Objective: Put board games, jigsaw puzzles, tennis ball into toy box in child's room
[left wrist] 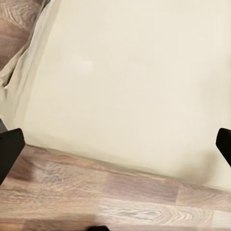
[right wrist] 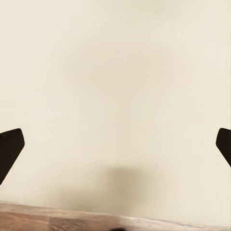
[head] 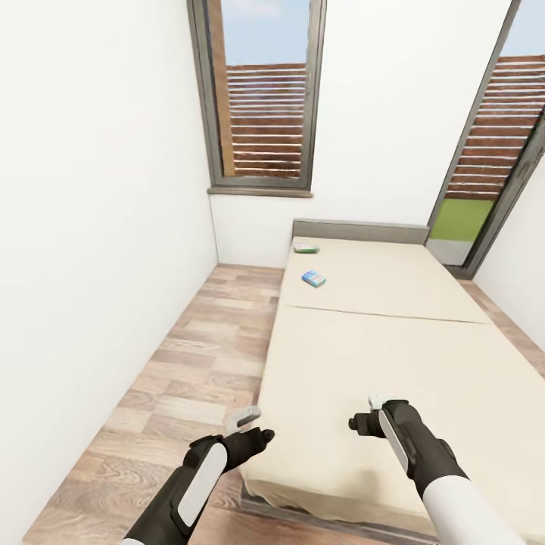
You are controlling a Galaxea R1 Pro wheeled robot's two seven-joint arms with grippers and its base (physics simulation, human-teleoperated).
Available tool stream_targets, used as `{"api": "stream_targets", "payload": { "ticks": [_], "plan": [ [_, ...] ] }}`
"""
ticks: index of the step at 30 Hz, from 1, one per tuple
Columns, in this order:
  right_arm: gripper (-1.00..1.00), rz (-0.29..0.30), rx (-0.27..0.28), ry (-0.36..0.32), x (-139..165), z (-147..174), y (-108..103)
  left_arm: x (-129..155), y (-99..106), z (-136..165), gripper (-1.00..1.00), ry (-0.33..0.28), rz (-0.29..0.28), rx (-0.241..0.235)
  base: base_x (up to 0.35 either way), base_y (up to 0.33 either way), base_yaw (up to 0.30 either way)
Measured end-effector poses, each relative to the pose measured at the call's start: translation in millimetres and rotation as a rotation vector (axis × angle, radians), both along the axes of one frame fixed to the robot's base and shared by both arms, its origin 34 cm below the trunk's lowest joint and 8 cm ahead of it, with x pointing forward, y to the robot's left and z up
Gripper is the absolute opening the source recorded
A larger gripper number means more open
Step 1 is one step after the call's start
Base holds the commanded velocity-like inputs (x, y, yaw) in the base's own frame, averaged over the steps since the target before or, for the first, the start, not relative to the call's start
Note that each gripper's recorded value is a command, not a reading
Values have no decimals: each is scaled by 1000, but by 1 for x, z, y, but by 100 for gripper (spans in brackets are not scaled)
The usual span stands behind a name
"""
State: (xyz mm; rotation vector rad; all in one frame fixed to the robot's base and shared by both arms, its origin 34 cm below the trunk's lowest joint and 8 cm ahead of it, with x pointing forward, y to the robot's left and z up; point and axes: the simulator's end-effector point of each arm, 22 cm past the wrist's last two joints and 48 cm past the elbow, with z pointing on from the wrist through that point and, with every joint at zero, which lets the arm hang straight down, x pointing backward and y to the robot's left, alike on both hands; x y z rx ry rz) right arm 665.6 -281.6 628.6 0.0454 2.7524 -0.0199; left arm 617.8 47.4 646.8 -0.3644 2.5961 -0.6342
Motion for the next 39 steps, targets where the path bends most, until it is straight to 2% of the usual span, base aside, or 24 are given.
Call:
{"api": "stream_targets", "payload": {
  "ticks": [20,39],
  "plan": [
    [100,0,0,0,0,0,0,0,0,0,100,0,0,1,40,79,-257],
    [100,2,0,-2,0,0,1,0,0,0,100,0,1,0,32,48,-52]
  ]
}}
